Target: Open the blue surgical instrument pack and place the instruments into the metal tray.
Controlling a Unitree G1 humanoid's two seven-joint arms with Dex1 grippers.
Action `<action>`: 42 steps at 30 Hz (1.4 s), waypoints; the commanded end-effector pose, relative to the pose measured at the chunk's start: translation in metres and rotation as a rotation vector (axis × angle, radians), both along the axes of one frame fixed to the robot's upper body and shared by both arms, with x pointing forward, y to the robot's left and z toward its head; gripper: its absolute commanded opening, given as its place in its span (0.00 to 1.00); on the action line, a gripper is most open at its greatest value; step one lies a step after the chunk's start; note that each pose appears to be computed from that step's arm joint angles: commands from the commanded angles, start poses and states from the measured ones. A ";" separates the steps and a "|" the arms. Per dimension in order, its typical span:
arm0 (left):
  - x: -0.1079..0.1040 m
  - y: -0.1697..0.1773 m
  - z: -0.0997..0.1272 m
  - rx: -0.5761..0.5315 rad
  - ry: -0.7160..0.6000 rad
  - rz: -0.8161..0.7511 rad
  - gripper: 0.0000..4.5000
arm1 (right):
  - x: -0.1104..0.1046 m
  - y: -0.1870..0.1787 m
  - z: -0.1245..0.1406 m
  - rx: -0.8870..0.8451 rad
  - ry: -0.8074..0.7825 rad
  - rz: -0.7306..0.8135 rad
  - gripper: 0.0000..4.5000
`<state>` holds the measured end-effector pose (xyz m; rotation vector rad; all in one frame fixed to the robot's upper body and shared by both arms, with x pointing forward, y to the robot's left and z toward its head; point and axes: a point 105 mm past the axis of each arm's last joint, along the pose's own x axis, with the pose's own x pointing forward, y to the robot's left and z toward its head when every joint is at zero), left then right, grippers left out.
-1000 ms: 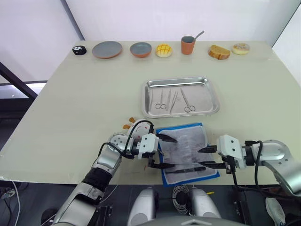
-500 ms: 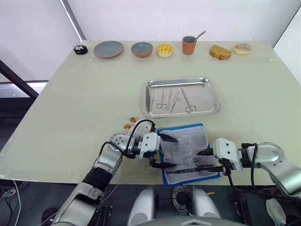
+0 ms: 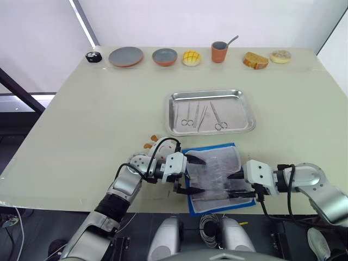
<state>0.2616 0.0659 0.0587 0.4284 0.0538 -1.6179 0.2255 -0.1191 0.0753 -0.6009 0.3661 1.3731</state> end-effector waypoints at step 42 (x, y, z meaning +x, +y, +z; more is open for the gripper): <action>-0.004 -0.001 -0.023 0.060 0.048 0.009 1.00 | -0.013 -0.087 0.061 -0.102 -0.070 -0.028 0.03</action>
